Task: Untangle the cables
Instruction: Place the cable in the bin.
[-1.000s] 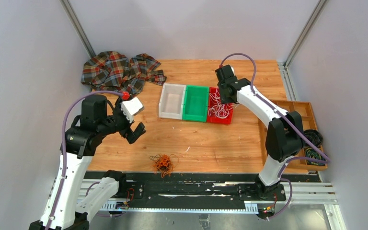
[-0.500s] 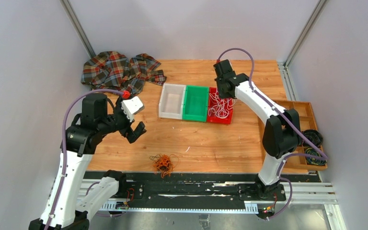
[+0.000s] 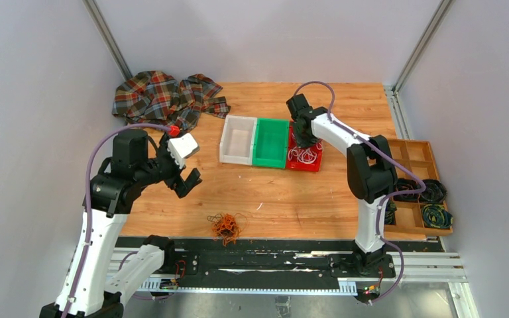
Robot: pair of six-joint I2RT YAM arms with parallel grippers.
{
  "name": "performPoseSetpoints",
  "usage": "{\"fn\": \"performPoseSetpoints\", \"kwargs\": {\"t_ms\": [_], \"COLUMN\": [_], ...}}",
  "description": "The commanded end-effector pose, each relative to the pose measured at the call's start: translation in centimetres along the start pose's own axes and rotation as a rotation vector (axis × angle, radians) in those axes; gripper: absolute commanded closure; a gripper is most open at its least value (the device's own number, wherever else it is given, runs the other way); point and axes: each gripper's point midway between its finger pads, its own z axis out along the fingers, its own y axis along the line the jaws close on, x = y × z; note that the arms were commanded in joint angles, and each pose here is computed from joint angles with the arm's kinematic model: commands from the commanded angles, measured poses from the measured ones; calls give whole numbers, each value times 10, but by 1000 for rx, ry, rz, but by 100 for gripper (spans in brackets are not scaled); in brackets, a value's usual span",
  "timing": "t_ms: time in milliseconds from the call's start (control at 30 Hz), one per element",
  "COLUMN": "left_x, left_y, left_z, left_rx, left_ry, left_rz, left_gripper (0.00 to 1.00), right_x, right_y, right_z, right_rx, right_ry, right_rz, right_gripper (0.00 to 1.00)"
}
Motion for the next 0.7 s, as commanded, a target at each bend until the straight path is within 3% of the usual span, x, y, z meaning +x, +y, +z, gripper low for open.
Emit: {"fn": "performPoseSetpoints", "kwargs": {"t_ms": [0,100,233,367,667], "left_x": [2,10,15,20,13], "left_y": [4,5,4,0,-3], "left_z": [-3,1,2,3,1], "left_rx": [-25,-25,-18,-2,22], "left_ry": [11,34,43,52,36], "left_rz": [10,26,44,58,62], "left_gripper": [2,2,2,2,2], "right_x": [-2,-13,-28,-35,-20], "right_y": [9,13,7,1,-26], "right_z": [0,-12,-37,-64,-98], "right_rx": [-42,-56,-53,-64,-15], "right_ry": [12,-25,-64,-92,-138], "right_rz": [9,0,4,-6,66], "right_gripper": [99,98,76,63,56]}}
